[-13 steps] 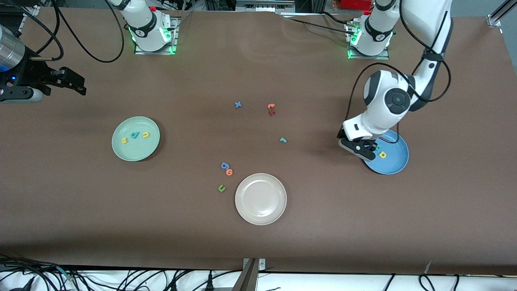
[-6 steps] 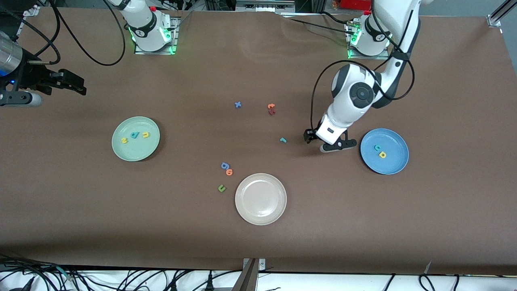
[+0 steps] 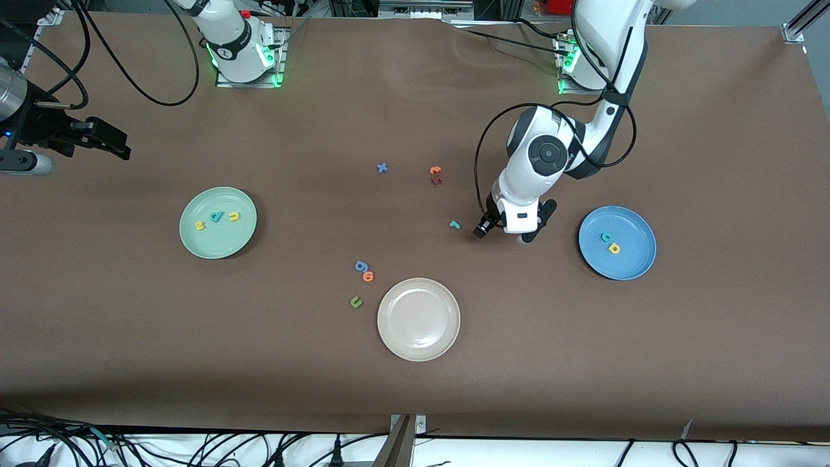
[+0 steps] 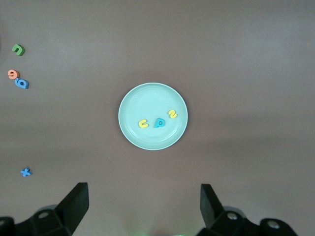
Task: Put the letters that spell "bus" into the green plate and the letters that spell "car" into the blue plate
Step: 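Reach and grasp the teal L-shaped letter with the left gripper, then carry the teal letter to the blue plate and open the left gripper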
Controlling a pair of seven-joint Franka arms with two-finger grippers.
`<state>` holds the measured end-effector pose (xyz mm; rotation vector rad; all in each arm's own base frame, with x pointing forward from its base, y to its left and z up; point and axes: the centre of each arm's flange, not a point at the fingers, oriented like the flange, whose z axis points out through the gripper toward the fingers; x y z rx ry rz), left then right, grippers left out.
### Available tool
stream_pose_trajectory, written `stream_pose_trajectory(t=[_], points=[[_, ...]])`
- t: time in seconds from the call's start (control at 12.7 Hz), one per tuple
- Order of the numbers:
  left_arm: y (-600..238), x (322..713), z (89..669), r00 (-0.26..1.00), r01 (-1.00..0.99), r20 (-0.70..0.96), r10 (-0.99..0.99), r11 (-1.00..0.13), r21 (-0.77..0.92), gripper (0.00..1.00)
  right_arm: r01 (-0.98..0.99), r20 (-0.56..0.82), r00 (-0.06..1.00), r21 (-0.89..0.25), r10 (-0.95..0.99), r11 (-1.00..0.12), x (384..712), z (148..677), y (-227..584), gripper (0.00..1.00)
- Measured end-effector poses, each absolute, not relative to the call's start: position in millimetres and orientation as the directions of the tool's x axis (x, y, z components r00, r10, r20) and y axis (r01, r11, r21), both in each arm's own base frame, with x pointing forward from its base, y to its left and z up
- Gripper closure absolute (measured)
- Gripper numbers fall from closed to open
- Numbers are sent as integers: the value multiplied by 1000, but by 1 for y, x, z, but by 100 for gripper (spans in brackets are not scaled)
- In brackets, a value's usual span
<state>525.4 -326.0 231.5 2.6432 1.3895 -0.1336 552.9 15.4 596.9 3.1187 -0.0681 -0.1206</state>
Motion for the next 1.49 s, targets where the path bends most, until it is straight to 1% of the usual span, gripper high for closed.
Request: stream_pose_trajectory(t=[0.16,0.31,0.55,0.71,0.94,1.34,1.42,1.49], points=[[-354,523,228,509,861,-159,846,-502,84,34,-44,-77,996,22,-46,-999,553,597,15,0],[-387,516,218,485,874,-164,859,-479,77,34,-45,-77,996,22,-46,-999,553,597,15,0],[-396,514,191,485,874,-155,860,-484,47,34,-45,-77,996,22,-46,-999,553,597,15,0],[-389,518,177,482,875,-143,865,-483,31,37,-45,-77,996,23,-47,-999,553,597,15,0],[-385,521,176,483,875,-136,865,-484,32,38,-45,-77,996,23,-47,-999,553,597,15,0],[-399,509,170,506,861,-135,852,-508,24,40,-44,-76,996,23,-46,-999,553,597,16,0],[-400,507,169,511,858,-132,850,-513,22,44,-44,-76,996,23,-45,-999,553,597,16,0],[-401,507,169,523,851,-123,844,-524,24,45,-43,-76,996,23,-45,-999,553,597,17,0]])
